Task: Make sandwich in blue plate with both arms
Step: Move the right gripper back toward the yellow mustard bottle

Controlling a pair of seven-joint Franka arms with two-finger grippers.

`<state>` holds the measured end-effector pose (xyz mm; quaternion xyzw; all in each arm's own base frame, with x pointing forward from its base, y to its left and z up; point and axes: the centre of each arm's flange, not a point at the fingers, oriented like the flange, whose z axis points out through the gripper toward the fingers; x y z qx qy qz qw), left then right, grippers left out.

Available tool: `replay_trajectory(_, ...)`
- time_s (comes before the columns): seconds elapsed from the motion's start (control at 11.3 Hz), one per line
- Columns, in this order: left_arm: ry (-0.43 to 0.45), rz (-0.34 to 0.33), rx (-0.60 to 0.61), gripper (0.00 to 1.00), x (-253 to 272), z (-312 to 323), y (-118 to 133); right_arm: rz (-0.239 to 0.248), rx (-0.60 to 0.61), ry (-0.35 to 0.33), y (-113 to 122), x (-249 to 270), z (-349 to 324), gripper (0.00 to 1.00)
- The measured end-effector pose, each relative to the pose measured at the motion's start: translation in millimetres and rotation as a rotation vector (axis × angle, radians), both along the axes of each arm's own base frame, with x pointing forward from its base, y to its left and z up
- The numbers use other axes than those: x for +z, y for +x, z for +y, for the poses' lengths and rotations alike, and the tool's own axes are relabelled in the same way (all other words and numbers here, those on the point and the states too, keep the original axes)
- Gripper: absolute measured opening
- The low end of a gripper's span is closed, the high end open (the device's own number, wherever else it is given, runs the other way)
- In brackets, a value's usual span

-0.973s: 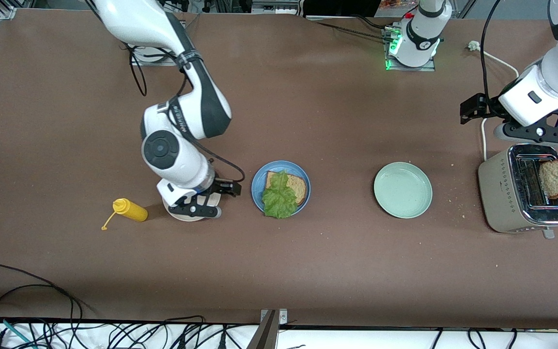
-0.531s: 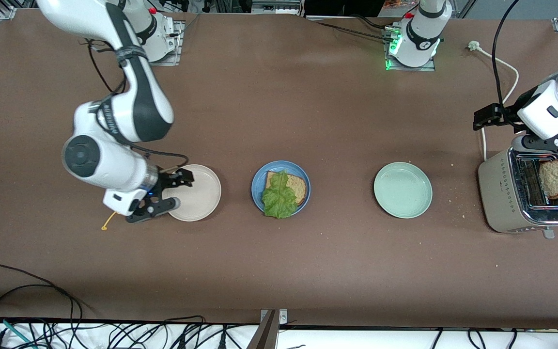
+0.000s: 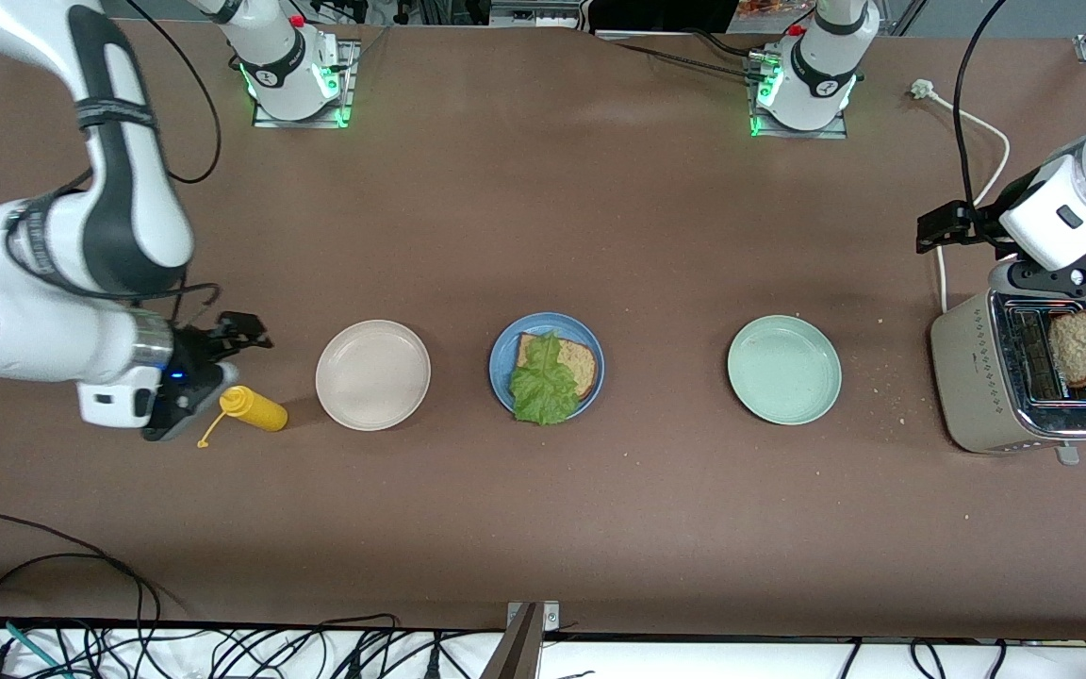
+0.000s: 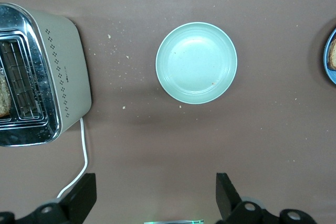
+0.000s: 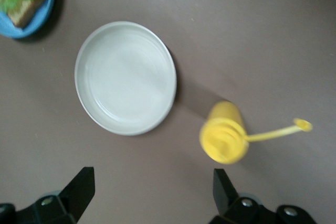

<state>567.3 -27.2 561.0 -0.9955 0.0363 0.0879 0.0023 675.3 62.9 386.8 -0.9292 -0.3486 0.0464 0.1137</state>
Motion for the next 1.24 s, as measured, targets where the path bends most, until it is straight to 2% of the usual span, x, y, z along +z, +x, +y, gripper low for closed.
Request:
replay_trajectory(0.18, 0.000, 0.000, -0.005, 1.00, 0, -3, 0, -0.009, 0.098, 0.034, 0, -2, -54, 1.00)
replay_trajectory(0.27, 0.000, 0.000, -0.009, 1.00, 0, -5, 0, 0.003, 0.150, 0.056, -3, -4, -72, 1.00)
replay_trajectory(0.62, 0.000, 0.000, -0.010, 1.00, 0, -6, 0, -0.035, 0.291, 0.206, -8, -31, -143, 1.00)
replay_trajectory(0.97, 0.000, -0.004, -0.011, 1.00, 2, -6, 0, -0.122, 0.428, 0.417, -11, -104, -197, 1.00)
replay_trajectory(1.24, 0.000, -0.005, -0.011, 1.00, 2, -6, 0, -0.209, 0.486, 0.566, -12, -154, -200, 1.00)
